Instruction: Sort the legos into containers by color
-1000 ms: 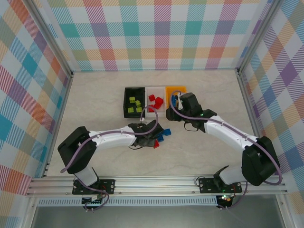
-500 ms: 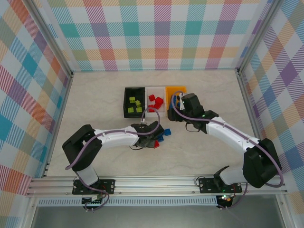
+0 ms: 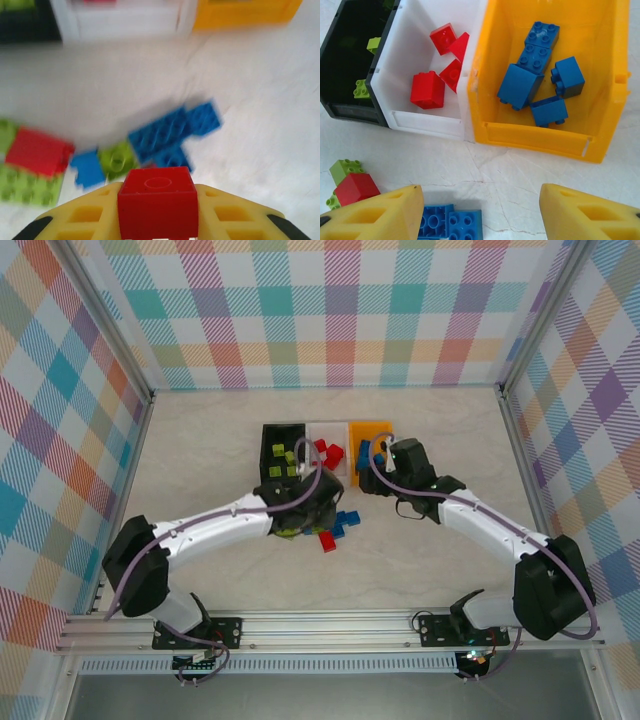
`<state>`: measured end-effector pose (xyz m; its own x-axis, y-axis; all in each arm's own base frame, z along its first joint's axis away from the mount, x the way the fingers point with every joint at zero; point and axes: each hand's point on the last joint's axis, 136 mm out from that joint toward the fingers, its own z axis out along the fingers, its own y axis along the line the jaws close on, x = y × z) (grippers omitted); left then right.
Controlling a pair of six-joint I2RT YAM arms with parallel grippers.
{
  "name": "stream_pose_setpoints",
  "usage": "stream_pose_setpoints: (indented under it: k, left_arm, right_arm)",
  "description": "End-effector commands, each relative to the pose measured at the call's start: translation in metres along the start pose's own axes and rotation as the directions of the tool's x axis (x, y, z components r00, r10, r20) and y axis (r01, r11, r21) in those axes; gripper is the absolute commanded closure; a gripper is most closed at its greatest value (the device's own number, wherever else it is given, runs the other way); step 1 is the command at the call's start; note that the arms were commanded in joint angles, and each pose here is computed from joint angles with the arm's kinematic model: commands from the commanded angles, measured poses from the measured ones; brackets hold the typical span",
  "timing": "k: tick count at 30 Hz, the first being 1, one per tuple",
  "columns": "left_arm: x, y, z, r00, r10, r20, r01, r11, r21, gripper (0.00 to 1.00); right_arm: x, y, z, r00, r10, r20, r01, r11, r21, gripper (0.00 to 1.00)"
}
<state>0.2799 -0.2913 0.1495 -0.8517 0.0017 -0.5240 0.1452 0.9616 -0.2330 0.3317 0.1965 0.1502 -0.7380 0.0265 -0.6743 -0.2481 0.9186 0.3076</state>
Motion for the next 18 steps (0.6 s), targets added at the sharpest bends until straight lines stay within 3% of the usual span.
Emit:
stream_pose_setpoints:
  k: [1, 7, 13, 16, 18]
  left_arm:
    - [-0.062, 0.002, 0.013, 0.998, 0.018, 0.066, -0.015, 0.999, -0.033, 0.68]
    - [-0.121, 0.01, 0.068, 0.997, 0.007, 0.072, 0.003, 0.991, -0.131, 0.71]
    - [-0.136, 0.018, 0.113, 1.0, 0.001, 0.023, 0.004, 0.977, -0.215, 0.69]
    - [-0.139, 0.014, 0.12, 1.0, -0.005, 0.02, 0.009, 0.977, -0.214, 0.6]
    - [-0.142, 0.009, 0.118, 1.0, -0.015, 0.025, 0.02, 0.982, -0.19, 0.48]
  right_arm:
    - [-0.001, -0.002, -0.005, 0.999, 0.025, 0.023, -0.024, 1.0, -0.009, 0.36]
    - [0.012, 0.0, -0.004, 1.0, 0.029, -0.007, -0.029, 0.999, -0.038, 0.36]
    - [0.032, 0.014, -0.003, 0.998, 0.023, -0.062, -0.031, 0.99, -0.138, 0.4]
    - [0.048, 0.025, -0.006, 0.996, 0.014, -0.093, -0.032, 0.981, -0.19, 0.39]
    - [0.061, 0.037, -0.008, 0.993, 0.0, -0.121, -0.027, 0.975, -0.221, 0.38]
